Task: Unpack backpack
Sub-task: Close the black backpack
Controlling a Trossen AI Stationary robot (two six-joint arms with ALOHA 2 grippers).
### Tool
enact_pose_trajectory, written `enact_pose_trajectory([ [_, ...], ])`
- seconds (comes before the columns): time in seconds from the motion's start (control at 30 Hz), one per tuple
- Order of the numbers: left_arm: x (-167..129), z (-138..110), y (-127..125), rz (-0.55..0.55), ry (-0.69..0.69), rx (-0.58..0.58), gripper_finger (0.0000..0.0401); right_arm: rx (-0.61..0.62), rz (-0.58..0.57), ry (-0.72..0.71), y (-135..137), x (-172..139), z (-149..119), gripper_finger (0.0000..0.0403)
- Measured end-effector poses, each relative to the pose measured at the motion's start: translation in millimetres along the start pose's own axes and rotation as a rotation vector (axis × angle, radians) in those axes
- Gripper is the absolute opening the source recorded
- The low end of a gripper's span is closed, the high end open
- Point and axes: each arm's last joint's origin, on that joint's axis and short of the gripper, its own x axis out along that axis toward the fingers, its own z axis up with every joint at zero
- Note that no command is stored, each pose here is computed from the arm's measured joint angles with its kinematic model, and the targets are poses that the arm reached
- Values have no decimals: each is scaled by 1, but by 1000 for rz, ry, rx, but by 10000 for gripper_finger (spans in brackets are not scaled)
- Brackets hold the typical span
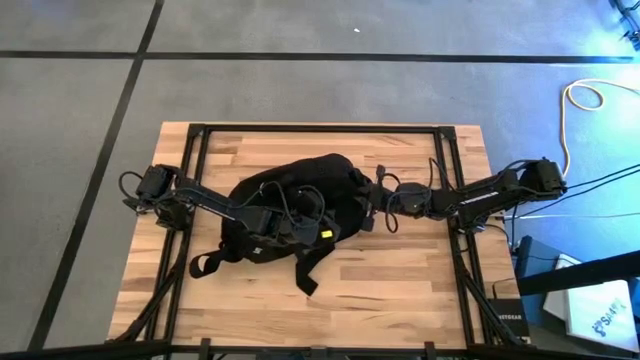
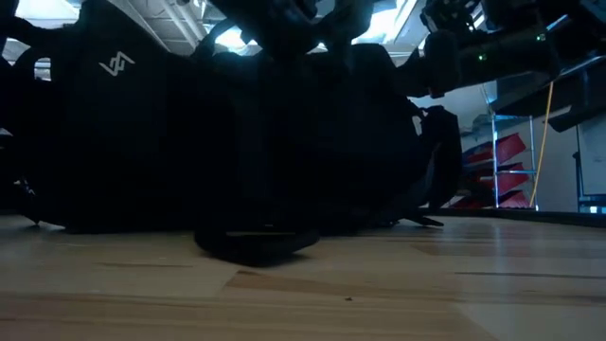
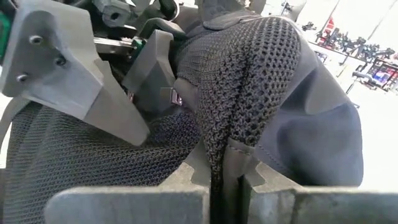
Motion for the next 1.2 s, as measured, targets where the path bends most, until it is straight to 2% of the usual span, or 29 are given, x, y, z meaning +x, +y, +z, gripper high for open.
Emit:
enact_pose_trajectory([
  [0.17, 0, 1, -1, 3, -13, -10, 192, -4, -2, -2, 1, 0, 1, 0],
  [0.53, -7, 6, -8, 23, -100, 19, 97, -2, -3, -11, 1, 0, 2, 0],
  [1.2, -9, 8, -10, 12, -118, 12, 106, -23, -32, 9, 0, 0, 0, 0],
])
